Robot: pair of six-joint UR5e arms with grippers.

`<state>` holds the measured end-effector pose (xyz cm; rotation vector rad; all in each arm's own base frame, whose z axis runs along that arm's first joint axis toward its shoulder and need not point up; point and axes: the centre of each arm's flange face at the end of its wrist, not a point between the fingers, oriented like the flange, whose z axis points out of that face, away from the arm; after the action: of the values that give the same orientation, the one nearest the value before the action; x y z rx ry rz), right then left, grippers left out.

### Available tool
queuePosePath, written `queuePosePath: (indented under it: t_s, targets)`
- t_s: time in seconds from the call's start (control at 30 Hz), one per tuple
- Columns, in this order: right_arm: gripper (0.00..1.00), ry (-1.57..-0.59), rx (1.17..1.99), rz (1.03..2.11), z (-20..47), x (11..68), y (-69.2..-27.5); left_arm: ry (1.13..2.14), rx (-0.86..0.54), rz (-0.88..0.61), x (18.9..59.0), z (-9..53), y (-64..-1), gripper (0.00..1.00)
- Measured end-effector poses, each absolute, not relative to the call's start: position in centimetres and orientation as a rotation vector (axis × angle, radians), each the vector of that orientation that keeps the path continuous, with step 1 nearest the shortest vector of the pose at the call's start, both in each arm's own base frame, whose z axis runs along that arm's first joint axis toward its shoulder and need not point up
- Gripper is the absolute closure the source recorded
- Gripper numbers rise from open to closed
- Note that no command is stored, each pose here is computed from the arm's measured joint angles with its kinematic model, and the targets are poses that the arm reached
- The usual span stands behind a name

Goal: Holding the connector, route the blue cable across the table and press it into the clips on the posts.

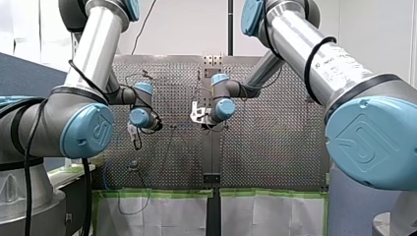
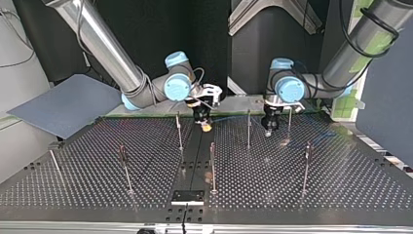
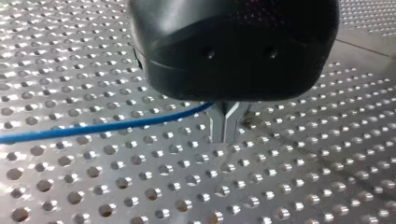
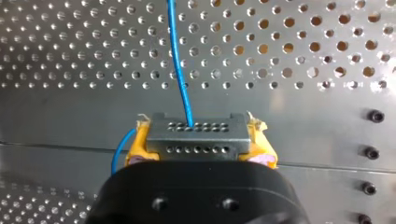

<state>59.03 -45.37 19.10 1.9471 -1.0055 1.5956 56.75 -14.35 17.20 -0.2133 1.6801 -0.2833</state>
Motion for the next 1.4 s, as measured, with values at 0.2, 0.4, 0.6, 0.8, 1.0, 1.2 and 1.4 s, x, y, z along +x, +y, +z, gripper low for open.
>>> queuePosePath:
  t_s: [0.2, 0.4, 0.6, 0.8, 1.0, 1.2, 1.4]
  targets:
    - [1.0, -1.004, 1.929, 1.609, 19.8, 58.8, -46.4, 1.657, -0.223, -0.288, 57.9, 18.2, -13.7, 1.0]
    - [1.0, -1.0, 1.922, 1.619, 20.2, 58.7, -46.9, 1.669, -0.239, -0.276, 58.0, 18.2, -13.0, 0.91]
    - [1.0, -0.998, 1.926, 1.618, 20.2, 58.7, -46.9, 1.711, -0.251, -0.218, 57.4, 17.8, -12.8, 0.24]
    - [1.0, -0.998, 1.936, 1.613, 20.1, 58.8, -46.6, 1.765, -0.236, -0.14, 56.5, 17.4, -13.2, 0.0]
    - [1.0, -1.006, 1.948, 1.599, 20.0, 58.8, -46.3, 1.818, -0.198, -0.113, 55.0, 17.5, -14.4, 0.0]
    - [1.0, -1.014, 1.953, 1.587, 20.0, 58.6, -46.4, 1.865, -0.181, -0.123, 52.4, 18.1, -15.7, 0.0]
    - [1.0, -1.025, 1.956, 1.57, 19.8, 58.4, -46.4, 1.903, -0.173, -0.121, 50.0, 19.1, -16.3, 0.0]
